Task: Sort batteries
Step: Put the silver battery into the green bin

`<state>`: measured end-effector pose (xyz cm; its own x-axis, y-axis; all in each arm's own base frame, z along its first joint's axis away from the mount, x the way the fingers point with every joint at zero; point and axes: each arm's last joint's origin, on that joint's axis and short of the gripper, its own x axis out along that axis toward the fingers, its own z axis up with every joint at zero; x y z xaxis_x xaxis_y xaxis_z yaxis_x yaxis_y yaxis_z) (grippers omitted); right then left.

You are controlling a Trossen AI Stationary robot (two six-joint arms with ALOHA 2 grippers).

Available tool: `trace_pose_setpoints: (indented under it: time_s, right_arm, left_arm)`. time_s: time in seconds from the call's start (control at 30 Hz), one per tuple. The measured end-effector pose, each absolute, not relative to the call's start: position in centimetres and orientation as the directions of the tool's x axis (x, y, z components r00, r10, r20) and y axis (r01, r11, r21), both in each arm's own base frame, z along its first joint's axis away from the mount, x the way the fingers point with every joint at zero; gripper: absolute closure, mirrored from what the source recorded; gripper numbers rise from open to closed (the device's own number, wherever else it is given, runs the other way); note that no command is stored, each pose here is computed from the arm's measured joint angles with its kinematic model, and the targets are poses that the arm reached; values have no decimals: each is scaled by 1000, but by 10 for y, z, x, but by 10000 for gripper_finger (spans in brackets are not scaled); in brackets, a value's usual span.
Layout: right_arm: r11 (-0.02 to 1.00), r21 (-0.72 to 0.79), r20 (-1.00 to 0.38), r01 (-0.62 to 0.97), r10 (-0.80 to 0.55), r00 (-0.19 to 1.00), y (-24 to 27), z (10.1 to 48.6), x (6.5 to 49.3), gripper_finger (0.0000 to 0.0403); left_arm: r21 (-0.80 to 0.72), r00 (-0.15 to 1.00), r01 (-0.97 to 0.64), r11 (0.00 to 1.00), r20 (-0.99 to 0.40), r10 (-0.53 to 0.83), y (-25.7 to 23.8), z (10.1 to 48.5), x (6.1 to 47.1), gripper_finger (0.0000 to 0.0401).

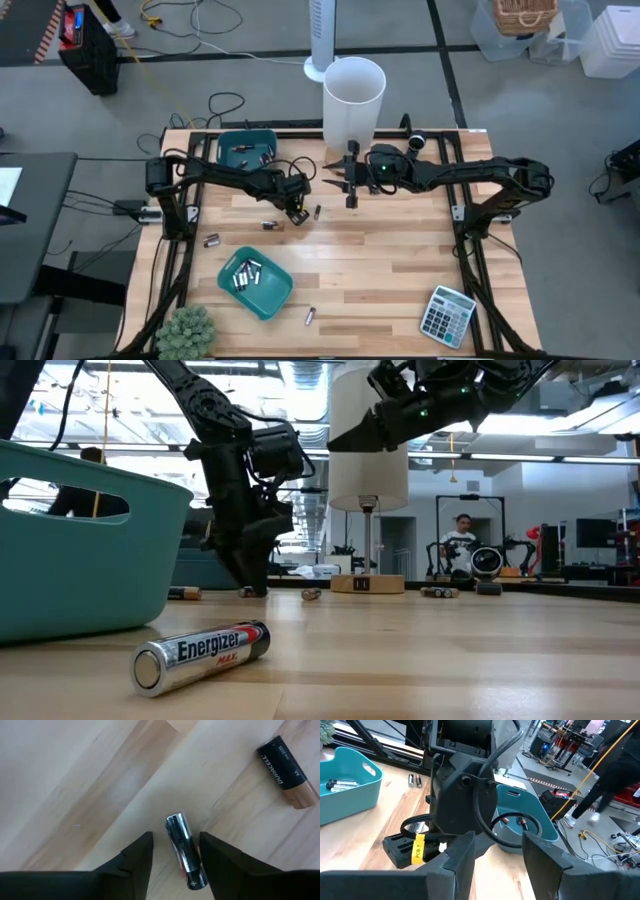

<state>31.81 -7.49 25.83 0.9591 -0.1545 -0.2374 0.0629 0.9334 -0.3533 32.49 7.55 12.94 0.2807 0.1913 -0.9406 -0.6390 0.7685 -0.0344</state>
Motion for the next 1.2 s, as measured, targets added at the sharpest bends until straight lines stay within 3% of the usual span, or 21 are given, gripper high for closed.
trace_pose_setpoints:
  time_s: [0.27,0.7,1.0,1.2]
  right_arm:
    - [934,-353,-240,62,-155,958,-75,258,318,226]
    - [934,-352,-244,61,-154,958,-75,258,318,226]
    - [934,-352,-251,58,-153,956,-75,257,318,226]
    - [935,-350,-262,54,-153,953,-75,256,317,226]
  left_arm:
    - [-23,279,-614,789,-941,190,76,128,325,362]
    - [-17,345,-526,851,-918,195,61,151,323,363]
    - [-17,589,-334,942,-784,195,32,231,304,363]
    - [25,712,-87,996,-698,80,-8,278,274,363]
